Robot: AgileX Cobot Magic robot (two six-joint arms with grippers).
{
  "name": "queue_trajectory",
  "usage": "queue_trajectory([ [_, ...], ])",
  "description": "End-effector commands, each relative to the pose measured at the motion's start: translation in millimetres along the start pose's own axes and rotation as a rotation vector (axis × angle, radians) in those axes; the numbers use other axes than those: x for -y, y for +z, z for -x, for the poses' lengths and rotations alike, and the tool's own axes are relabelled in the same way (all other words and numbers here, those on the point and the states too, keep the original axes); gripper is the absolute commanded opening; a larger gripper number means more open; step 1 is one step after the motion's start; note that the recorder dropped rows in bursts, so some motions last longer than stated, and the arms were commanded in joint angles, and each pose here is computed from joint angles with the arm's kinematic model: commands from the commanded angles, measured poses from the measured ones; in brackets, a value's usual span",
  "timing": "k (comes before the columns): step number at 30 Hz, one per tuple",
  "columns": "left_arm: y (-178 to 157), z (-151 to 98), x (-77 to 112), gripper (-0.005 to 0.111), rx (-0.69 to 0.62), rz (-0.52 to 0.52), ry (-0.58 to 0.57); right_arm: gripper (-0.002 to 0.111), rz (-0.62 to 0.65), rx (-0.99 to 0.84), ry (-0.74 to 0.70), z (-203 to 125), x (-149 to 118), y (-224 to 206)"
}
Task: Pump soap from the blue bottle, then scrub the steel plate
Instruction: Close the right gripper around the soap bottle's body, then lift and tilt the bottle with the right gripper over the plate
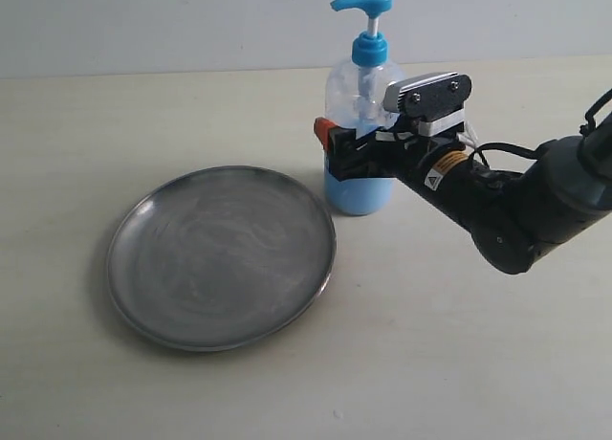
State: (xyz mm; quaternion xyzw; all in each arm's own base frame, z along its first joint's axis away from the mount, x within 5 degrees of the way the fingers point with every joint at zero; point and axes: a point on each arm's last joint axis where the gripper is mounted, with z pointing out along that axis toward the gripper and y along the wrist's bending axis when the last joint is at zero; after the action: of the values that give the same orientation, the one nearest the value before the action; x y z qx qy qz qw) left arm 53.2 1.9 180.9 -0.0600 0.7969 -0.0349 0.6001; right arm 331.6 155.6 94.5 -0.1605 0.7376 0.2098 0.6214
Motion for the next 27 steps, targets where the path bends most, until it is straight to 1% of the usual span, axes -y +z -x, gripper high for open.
queue_trajectory([
  [1, -0.1, 0.0, -0.2, 0.0, 0.01, 0.001, -0.002, 0.058, -0.017, 0.016, -0.017, 1.0, 1.6, 1.5],
  [2, -0.1, 0.0, -0.2, 0.0, 0.01, 0.001, -0.002, 0.045, -0.021, 0.017, -0.015, 1.1, 2.0, 1.5],
  [3, -0.1, 0.0, -0.2, 0.0, 0.01, 0.001, -0.002, 0.035, -0.017, 0.014, -0.016, 0.3, 1.7, 1.6],
  [5, -0.1, 0.0, -0.2, 0.0, 0.01, 0.001, -0.002, 0.01, 0.007, 0.011, -0.028, -0.1, -0.5, 1.6],
  [6, -0.1, 0.0, -0.2, 0.0, 0.01, 0.001, -0.002, 0.002, 0.016, 0.01, -0.032, -0.2, -1.3, 1.6],
  [7, -0.1, 0.0, -0.2, 0.0, 0.01, 0.001, -0.002, 0.0, 0.026, 0.008, -0.037, -0.4, -2.2, 1.6],
  [17, -0.1, 0.0, -0.2, 0.0, 0.01, 0.001, -0.002, 0.0, 0.04, 0.023, -0.055, 1.4, -3.6, 1.5],
  [25, -0.1, 0.0, -0.2, 0.0, 0.01, 0.001, -0.002, 0.0, 0.075, 0.039, -0.169, 6.2, -7.4, 0.9],
  [27, -0.1, 0.0, -0.2, 0.0, 0.01, 0.001, -0.002, 0.0, 0.092, 0.034, -0.231, 5.2, -8.9, 0.8],
])
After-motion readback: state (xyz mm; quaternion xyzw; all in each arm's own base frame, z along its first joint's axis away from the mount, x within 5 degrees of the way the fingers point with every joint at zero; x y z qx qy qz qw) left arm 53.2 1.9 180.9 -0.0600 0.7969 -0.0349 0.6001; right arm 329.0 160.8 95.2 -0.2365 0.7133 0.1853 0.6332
